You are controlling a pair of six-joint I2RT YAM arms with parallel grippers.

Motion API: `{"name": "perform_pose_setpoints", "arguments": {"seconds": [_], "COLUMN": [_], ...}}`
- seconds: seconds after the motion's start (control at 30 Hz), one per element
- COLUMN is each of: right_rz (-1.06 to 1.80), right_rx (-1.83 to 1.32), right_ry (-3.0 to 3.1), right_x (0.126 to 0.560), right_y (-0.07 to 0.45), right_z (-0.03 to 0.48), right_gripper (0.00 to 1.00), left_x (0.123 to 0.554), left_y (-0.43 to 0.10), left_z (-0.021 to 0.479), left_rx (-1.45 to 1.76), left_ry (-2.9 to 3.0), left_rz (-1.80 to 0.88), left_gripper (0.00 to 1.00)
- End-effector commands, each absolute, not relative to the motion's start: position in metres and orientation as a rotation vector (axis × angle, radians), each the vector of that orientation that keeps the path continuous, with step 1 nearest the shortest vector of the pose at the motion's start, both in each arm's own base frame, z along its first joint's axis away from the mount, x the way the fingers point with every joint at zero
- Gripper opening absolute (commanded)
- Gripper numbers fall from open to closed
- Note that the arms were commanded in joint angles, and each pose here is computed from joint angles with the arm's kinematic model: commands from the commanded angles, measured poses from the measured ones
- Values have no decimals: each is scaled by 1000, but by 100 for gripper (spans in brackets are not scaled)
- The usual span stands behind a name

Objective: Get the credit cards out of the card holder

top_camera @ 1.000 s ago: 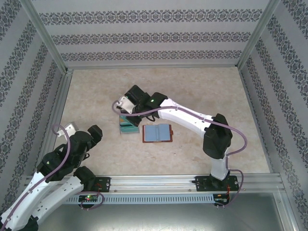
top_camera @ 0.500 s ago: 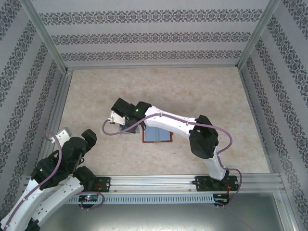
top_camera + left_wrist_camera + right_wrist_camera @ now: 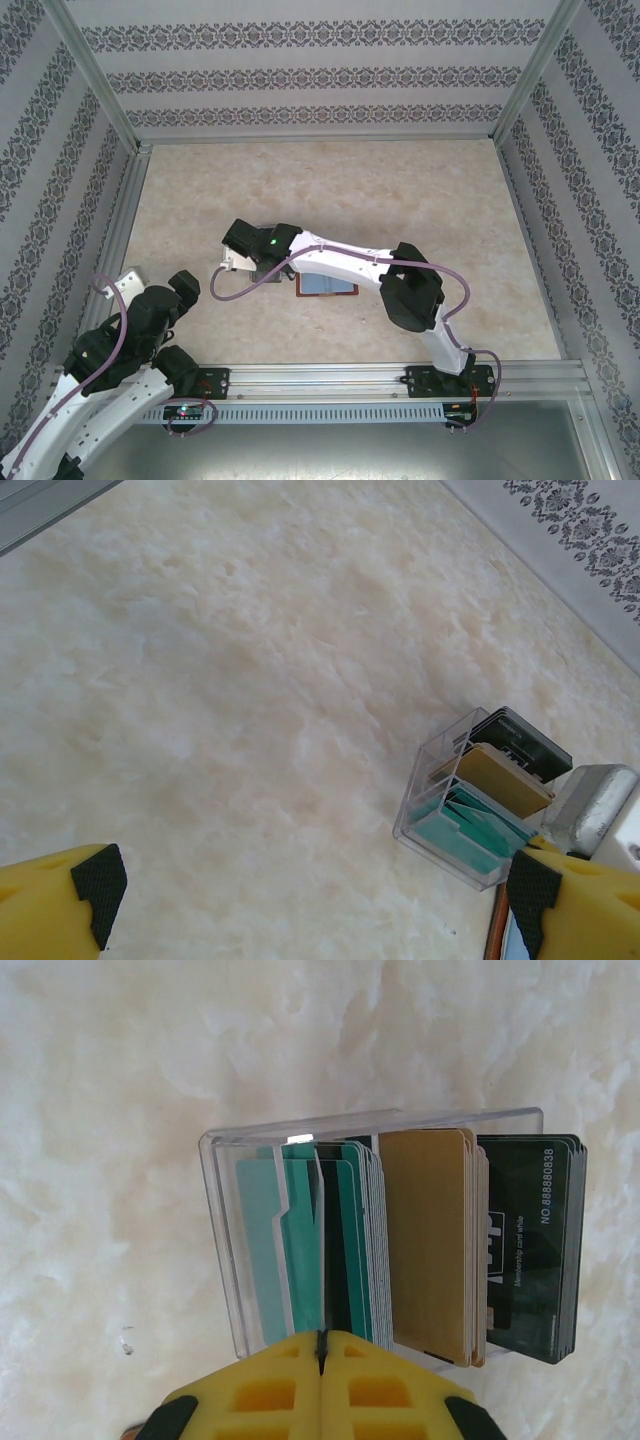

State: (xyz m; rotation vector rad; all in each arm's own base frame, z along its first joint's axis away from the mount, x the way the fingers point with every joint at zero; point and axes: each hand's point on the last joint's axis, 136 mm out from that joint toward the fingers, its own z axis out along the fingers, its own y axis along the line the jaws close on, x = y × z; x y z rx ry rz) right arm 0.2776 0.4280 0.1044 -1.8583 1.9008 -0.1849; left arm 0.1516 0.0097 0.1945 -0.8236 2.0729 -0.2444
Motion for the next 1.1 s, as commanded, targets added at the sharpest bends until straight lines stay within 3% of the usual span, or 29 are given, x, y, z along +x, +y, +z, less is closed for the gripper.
{"name": "perform_pose_setpoints", "arguments": {"seconds": [0.0,0.5,0.73,1.07], "right_rz": [-262,-269,-280,-319], "right_rx": [-1895,-1877,-1835,-1692], "right_ry": [1881,1927,1955,2025], "right_x": [279,283,291,311], "right_y": [426,422,422,411], "right_z": [89,73,69,76], "right_gripper": [0,0,18,27], "left_x": [146,146,142,146], "left_y": [18,15,16,11], "left_z": [192,187,184,186], "left_rx": [-835,-835,-849,-825], "left_ry": [2072,2087,2089,2090], "left_rz": [-201,-211,-234,-248], "left_gripper": [100,100,100,100]}}
